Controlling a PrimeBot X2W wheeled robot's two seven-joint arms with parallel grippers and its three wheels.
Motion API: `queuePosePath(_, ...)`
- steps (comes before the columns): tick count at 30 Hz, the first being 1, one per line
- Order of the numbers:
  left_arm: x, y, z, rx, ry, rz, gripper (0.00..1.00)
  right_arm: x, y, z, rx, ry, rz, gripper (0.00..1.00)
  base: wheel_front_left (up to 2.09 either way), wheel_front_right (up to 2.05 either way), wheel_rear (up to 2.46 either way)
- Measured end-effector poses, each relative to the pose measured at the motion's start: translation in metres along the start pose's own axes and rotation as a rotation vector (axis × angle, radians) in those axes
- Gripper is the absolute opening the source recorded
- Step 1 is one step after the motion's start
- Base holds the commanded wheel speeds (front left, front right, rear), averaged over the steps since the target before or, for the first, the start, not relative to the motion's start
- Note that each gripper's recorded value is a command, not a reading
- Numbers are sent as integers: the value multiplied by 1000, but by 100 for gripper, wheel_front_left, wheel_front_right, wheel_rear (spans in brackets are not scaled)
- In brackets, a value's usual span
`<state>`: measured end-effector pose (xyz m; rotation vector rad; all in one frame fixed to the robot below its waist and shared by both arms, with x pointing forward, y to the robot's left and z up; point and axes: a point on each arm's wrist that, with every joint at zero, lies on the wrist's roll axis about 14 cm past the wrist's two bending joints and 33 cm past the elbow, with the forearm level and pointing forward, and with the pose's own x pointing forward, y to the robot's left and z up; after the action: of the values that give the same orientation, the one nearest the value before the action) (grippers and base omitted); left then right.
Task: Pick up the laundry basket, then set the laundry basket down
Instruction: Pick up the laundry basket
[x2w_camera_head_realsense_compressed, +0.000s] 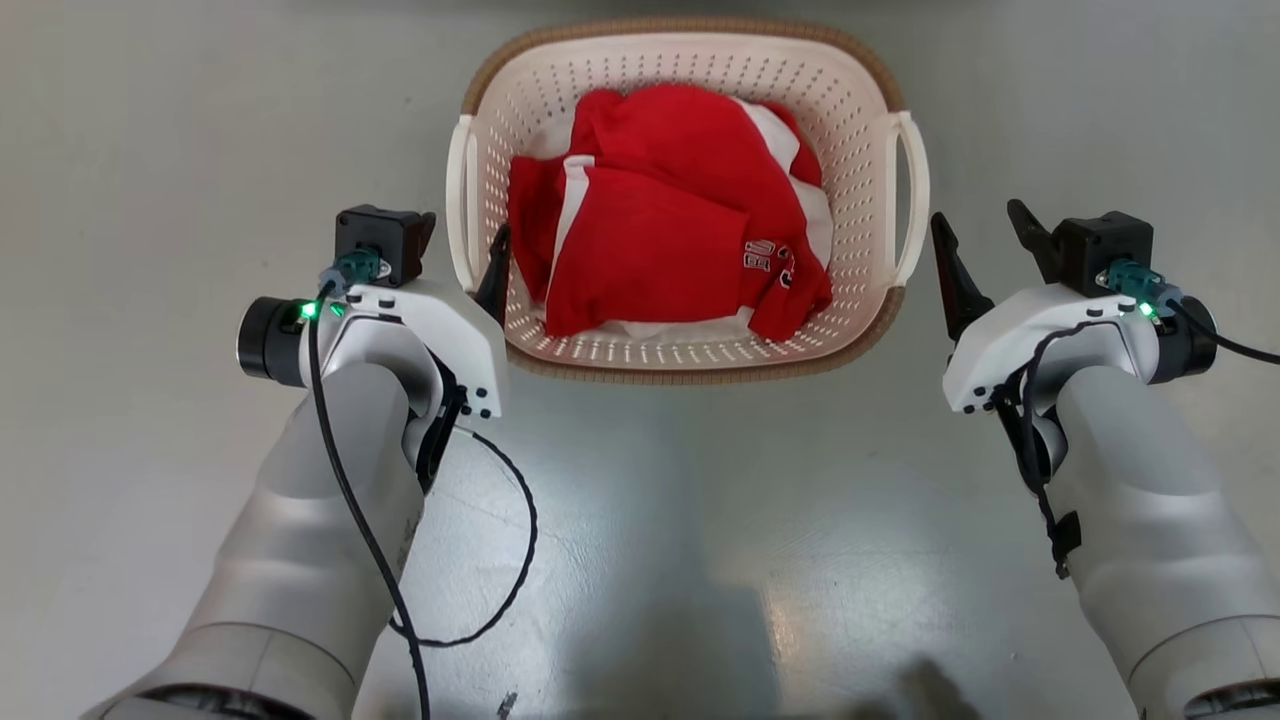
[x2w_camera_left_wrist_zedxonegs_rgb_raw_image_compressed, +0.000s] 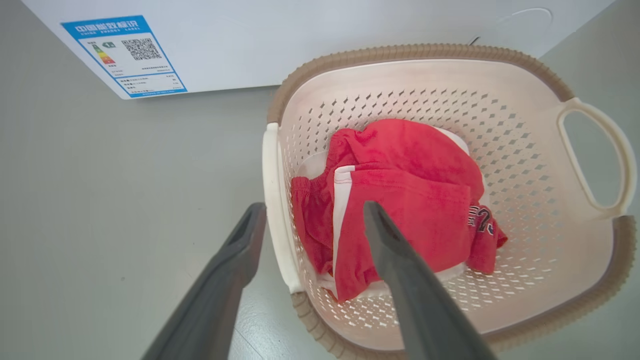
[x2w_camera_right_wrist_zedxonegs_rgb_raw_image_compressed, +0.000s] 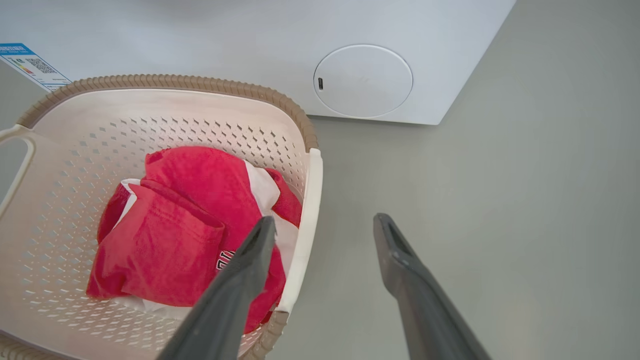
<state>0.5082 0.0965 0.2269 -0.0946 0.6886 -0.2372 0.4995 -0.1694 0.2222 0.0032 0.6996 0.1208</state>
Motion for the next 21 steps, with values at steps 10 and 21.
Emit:
queuePosePath(10, 17, 13, -20, 7, 67, 34, 100, 16, 2, -17, 6, 35, 8, 100, 0, 0, 0)
queuePosePath(21, 33, 17, -26, 7, 81, 35, 100, 28, 3, -33, 2, 65, 14, 100, 0, 0, 0)
